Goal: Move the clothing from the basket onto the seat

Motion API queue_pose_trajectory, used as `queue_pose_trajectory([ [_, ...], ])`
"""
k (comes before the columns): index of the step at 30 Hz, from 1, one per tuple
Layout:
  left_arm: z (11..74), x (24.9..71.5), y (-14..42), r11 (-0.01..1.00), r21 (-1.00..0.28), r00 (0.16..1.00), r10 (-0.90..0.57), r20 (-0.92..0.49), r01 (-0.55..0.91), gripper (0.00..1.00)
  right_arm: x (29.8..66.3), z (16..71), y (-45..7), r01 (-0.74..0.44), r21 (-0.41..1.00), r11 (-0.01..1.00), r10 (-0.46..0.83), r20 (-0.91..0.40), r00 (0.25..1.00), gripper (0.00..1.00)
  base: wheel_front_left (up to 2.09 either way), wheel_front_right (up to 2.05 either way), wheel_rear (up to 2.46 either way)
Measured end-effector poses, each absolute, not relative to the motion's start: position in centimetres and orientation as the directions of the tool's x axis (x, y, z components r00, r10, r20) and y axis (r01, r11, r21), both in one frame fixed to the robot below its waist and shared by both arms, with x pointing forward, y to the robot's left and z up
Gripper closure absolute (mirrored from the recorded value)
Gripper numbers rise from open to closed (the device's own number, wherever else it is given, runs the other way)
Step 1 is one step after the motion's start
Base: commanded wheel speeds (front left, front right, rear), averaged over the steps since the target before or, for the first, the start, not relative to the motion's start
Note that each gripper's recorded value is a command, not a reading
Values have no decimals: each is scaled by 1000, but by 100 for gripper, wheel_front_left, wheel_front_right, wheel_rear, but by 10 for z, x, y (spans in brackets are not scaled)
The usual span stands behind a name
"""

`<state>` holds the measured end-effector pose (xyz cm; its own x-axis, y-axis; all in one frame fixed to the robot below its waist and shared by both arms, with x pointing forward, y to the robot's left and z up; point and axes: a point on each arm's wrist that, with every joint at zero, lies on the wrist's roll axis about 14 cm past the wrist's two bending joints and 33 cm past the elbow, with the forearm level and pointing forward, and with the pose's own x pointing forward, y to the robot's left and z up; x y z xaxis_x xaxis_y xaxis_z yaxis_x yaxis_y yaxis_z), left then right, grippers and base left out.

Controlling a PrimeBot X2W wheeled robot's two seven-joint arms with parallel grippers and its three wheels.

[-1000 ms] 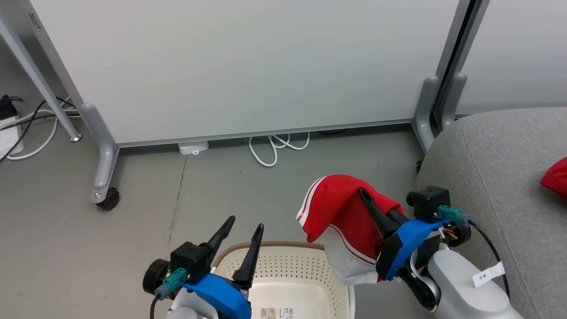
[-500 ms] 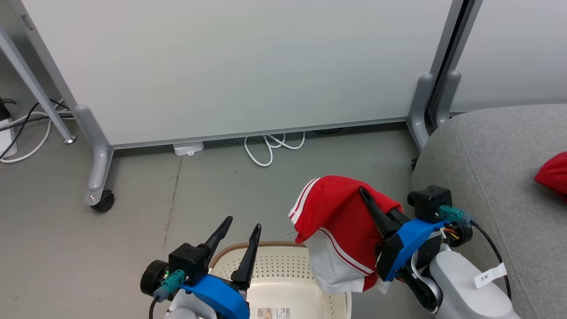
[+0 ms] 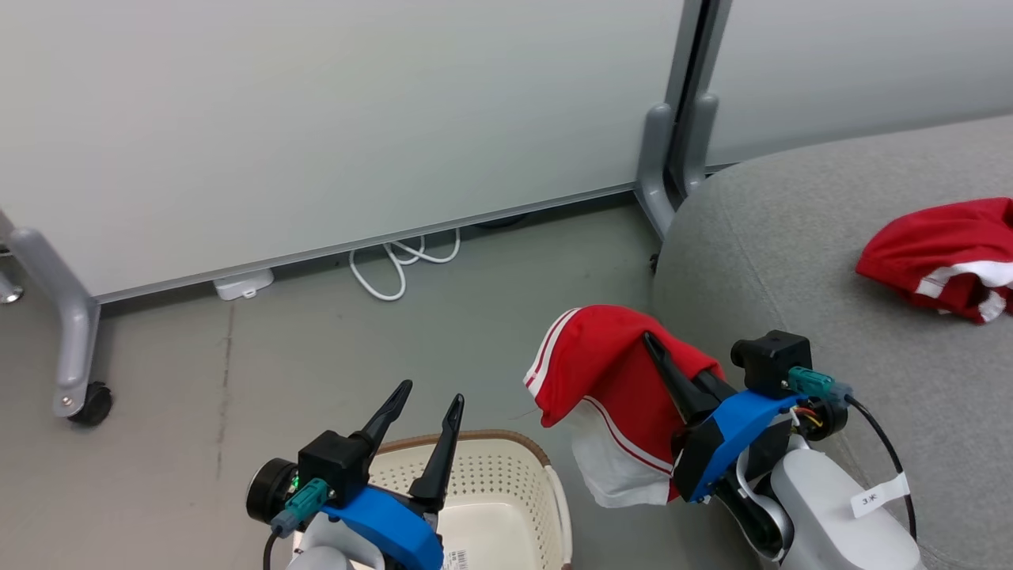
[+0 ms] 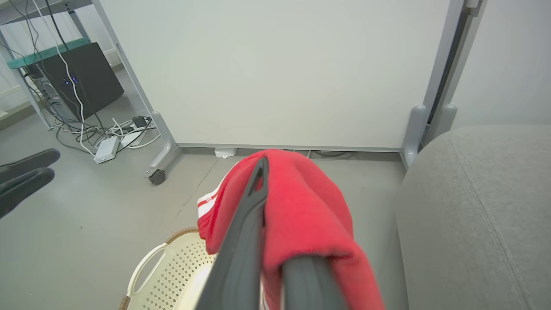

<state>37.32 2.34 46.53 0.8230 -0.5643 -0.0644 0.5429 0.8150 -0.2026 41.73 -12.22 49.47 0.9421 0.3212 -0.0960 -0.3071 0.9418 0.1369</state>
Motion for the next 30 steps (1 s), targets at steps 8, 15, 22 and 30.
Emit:
queue_pose_trajectory([
  [8,462,376,-12,754,-205,759,-647,-68,624,0,401,491,-168,-184,141,973,200,-106,974,100,0,0,0],
  [15,462,375,-40,697,-209,701,-710,-66,686,0,384,491,-200,-94,134,986,109,-107,988,100,0,0,0],
  [22,461,371,-69,634,-208,637,-768,-63,745,0,365,492,-227,-10,132,991,24,-109,994,100,0,0,0],
  [30,460,365,-93,577,-213,578,-814,-64,789,0,344,491,-253,75,135,988,-60,-114,992,100,0,0,0],
])
